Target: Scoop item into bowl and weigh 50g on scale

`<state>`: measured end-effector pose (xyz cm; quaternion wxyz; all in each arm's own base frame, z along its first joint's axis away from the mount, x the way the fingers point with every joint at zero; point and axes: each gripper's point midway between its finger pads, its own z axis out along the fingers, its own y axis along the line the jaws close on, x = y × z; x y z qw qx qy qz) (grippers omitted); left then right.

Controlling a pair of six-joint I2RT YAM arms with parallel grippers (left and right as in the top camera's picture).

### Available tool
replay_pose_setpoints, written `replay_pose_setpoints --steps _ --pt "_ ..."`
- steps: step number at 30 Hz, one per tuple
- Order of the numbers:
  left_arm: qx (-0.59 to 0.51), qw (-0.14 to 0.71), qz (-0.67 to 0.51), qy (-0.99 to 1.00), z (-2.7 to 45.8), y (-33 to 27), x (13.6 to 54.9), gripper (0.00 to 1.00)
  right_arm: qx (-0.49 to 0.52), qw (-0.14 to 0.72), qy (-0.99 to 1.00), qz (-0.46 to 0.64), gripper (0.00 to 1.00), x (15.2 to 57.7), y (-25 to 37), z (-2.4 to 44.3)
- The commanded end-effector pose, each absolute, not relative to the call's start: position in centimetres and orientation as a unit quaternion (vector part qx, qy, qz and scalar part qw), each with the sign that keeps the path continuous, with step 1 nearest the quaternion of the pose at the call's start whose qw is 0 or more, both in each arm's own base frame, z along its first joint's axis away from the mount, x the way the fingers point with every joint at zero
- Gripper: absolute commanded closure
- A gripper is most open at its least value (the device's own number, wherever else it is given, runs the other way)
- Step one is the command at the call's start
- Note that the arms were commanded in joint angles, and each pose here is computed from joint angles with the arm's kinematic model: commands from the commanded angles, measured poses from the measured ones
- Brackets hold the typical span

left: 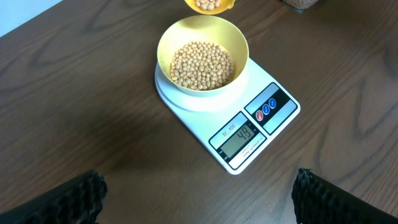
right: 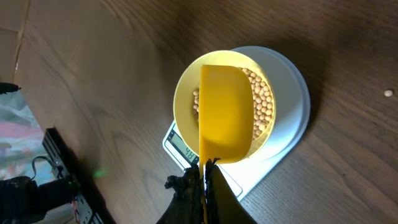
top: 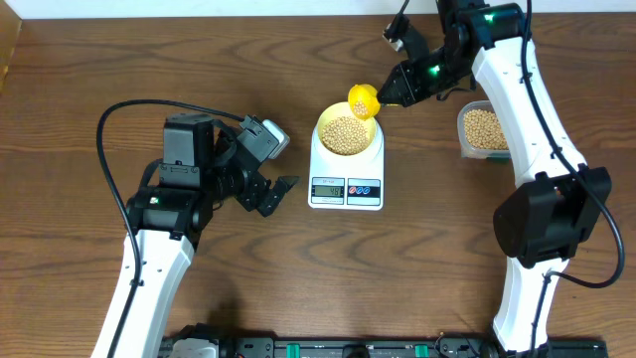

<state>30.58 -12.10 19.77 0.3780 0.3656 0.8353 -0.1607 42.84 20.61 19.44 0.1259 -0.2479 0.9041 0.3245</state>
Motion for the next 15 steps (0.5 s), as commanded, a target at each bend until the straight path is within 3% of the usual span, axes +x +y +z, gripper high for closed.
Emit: replay_pose_setpoints --steps 1,15 --pt "0.368 0.375 -0.162 0.835 19.4 -12.1 30.6 0.02 -0.258 0.148 0.892 0.339 0.99 42.6 20.9 21.7" --pt "0.368 0.375 -0.162 0.835 19.4 -12.1 30.6 0.02 -0.284 0.130 0.910 0.274 0.99 41.4 22.1 20.1"
